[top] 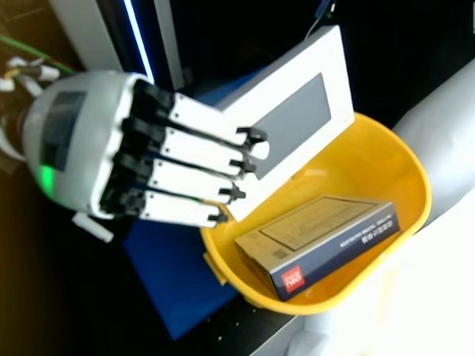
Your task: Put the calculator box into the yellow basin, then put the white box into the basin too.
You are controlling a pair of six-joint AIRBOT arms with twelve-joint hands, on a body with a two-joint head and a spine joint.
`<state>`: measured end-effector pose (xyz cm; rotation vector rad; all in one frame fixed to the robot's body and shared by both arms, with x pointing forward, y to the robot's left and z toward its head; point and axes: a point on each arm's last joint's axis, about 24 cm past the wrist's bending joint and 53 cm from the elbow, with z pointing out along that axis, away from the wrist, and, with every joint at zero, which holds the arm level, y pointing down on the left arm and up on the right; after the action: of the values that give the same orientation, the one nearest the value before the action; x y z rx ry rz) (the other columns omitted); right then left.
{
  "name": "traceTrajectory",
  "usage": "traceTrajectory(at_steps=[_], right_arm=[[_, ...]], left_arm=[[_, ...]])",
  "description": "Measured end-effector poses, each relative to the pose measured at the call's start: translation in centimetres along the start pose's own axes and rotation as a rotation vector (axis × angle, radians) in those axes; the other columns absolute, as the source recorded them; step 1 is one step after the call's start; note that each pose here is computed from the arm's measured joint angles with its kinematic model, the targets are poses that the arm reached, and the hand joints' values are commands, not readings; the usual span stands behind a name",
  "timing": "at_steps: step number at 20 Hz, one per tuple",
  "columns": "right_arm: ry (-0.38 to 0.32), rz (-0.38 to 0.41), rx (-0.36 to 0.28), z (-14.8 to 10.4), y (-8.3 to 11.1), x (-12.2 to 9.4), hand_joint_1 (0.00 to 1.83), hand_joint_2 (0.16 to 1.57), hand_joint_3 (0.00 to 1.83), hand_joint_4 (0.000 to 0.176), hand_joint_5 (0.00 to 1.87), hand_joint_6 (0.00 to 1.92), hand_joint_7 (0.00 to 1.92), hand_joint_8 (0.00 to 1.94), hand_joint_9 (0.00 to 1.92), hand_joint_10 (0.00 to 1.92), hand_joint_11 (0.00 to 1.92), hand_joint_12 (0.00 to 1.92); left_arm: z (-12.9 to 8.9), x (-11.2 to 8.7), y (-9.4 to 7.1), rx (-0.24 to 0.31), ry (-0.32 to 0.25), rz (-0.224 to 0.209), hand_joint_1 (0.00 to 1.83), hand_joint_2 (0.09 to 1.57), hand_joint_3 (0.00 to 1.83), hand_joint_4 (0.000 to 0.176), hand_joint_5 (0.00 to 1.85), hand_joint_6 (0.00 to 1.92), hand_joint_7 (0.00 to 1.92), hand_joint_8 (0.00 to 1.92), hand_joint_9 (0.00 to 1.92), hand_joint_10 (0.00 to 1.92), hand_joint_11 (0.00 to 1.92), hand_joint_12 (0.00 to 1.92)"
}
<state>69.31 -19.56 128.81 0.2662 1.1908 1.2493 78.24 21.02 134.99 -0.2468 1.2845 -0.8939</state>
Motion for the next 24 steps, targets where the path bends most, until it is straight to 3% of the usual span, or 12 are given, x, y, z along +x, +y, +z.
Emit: traceTrajectory(at_steps=[2,4,8,9,11,12,13,14,15,17,20,24], right_arm=[[0.004,-0.005,0.013,0.9,-0.8,0.5,1.37,1.13,0.00,0.000,1.03,0.89,0.86,1.12,0.87,1.27,1.00,1.45],[0.029,-0.004,0.043,1.1,-1.7,1.4,1.34,1.17,0.01,0.000,0.83,1.12,0.85,1.21,0.83,1.41,0.68,1.67],[0.033,0.014,0.054,3.1,-2.3,2.4,1.21,1.20,0.00,0.000,0.94,1.16,0.70,1.29,0.60,1.15,0.48,1.69],[0.038,0.014,0.063,3.4,-2.8,2.8,1.34,1.14,0.00,0.000,0.85,1.12,0.95,1.00,0.89,1.21,0.82,1.47],[0.063,0.014,0.093,3.3,-3.5,3.4,1.27,1.12,0.00,0.000,0.98,0.86,0.96,1.18,0.88,1.33,0.76,1.64],[0.066,0.013,0.097,3.3,-3.5,3.5,1.24,1.13,0.00,0.000,0.88,1.03,1.02,1.07,0.86,1.20,0.68,1.65],[0.063,0.012,0.095,3.4,-3.5,3.3,1.17,0.98,0.00,0.000,0.48,0.54,0.48,0.43,0.32,0.67,0.14,1.37],[0.059,0.010,0.094,3.4,-3.5,3.1,1.06,0.92,0.00,0.000,0.31,0.28,0.21,0.14,0.13,0.17,0.03,0.81],[0.057,0.008,0.094,3.4,-3.5,3.0,0.90,0.85,0.00,0.068,0.10,0.10,0.04,0.03,0.03,0.03,0.00,0.16],[0.049,0.011,0.085,3.6,-3.2,2.7,0.73,0.78,0.00,0.104,0.00,0.00,0.00,0.00,0.00,0.00,0.00,0.01],[0.032,0.014,0.068,3.9,-2.6,2.2,0.60,0.74,0.00,0.122,0.00,0.00,0.00,0.00,0.00,0.00,0.00,0.00],[0.007,0.004,0.052,3.9,-2.1,0.9,0.55,0.80,0.00,0.069,0.00,0.00,0.00,0.00,0.00,0.00,0.00,0.00]], left_arm=[[0.2,0.5,0.1,-0.002,0.008,0.004,0.84,1.00,0.01,0.000,0.70,0.00,0.47,0.00,0.20,0.64,0.00,1.51],[0.4,0.6,0.2,-0.004,0.005,0.002,0.88,1.04,0.01,0.000,0.69,0.01,0.44,0.00,0.22,0.58,0.00,1.54],[0.8,1.2,-0.5,0.013,0.007,-0.002,0.84,1.00,0.00,0.000,0.72,0.03,0.42,0.03,0.12,0.71,0.01,1.65],[0.9,1.5,-0.7,0.018,0.011,0.001,0.82,1.01,0.00,0.000,0.72,0.03,0.41,0.02,0.09,0.76,0.00,1.69],[0.9,1.5,-0.8,0.020,0.012,0.005,0.80,0.99,0.00,0.000,0.69,0.02,0.48,0.04,0.14,0.74,0.00,1.64],[0.7,1.4,-0.8,0.020,0.011,0.005,0.80,0.98,0.00,0.000,0.68,0.02,0.51,0.04,0.18,0.70,0.00,1.61],[0.5,1.2,-0.9,0.024,0.007,0.006,0.78,0.96,0.00,0.000,0.68,0.02,0.54,0.04,0.22,0.66,0.00,1.61],[0.5,1.1,-0.9,0.026,0.004,0.006,0.78,0.96,0.00,0.000,0.68,0.02,0.54,0.03,0.22,0.63,0.00,1.58],[0.5,1.0,-0.9,0.027,0.001,0.008,0.79,0.97,0.00,0.000,0.69,0.02,0.55,0.03,0.22,0.62,0.00,1.55],[0.5,0.9,-1.2,0.034,0.000,0.012,0.80,0.99,0.01,0.000,0.67,0.02,0.52,0.02,0.21,0.61,0.00,1.52],[0.5,1.0,-1.7,0.045,0.004,0.017,0.81,1.01,0.01,0.000,0.66,0.01,0.50,0.00,0.21,0.54,0.00,1.49],[0.2,0.4,-1.4,0.041,-0.004,0.018,0.79,1.03,0.02,0.000,0.66,0.01,0.47,0.00,0.18,0.53,0.00,1.51]])
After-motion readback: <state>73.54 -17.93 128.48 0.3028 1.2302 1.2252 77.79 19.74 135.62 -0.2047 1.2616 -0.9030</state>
